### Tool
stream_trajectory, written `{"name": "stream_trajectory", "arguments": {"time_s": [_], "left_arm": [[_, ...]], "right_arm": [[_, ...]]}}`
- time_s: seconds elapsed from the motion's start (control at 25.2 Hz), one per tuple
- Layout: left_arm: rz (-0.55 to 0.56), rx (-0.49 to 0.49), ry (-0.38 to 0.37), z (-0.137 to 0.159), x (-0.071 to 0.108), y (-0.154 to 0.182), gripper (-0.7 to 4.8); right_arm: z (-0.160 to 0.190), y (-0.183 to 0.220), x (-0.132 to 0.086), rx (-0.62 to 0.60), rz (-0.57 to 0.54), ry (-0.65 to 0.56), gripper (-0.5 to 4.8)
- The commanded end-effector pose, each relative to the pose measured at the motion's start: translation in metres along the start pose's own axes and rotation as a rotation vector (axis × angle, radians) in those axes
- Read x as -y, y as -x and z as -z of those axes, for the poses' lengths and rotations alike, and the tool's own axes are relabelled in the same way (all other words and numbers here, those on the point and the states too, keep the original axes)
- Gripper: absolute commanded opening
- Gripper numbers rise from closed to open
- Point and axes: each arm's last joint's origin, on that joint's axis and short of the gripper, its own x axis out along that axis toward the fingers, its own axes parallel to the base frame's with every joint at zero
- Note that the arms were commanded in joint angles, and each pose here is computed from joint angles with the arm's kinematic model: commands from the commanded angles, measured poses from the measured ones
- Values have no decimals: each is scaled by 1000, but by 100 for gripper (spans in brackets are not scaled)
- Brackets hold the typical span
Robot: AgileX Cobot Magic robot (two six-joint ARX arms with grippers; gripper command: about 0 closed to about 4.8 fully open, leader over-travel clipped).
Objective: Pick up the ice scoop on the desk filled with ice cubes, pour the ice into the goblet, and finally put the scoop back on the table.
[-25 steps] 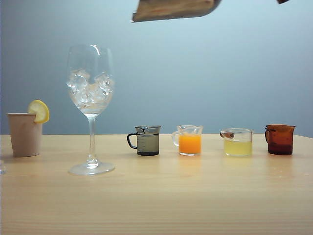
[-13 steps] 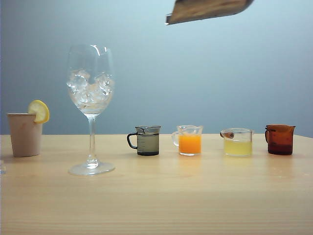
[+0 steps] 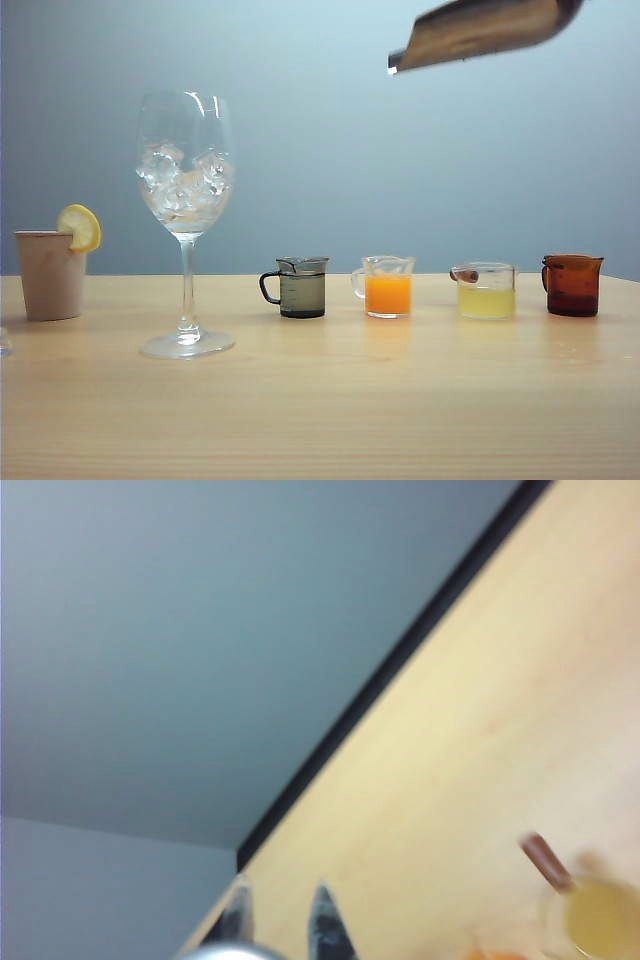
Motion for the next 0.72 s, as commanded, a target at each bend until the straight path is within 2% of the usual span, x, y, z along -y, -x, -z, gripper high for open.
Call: {"name": "stream_trajectory", "arguments": {"time_s": [0.04, 0.44, 0.72], "left_arm": [[7, 17, -11, -2, 0, 1, -6], [7, 16, -11, -2, 0, 1, -6], [7, 16, -11, -2, 0, 1, -6]], "right_arm": [[1, 1, 8, -2, 10, -7, -4], [18, -4, 49, -41, 109, -23, -4], [12, -3, 76, -20, 181, -51, -4]]}}
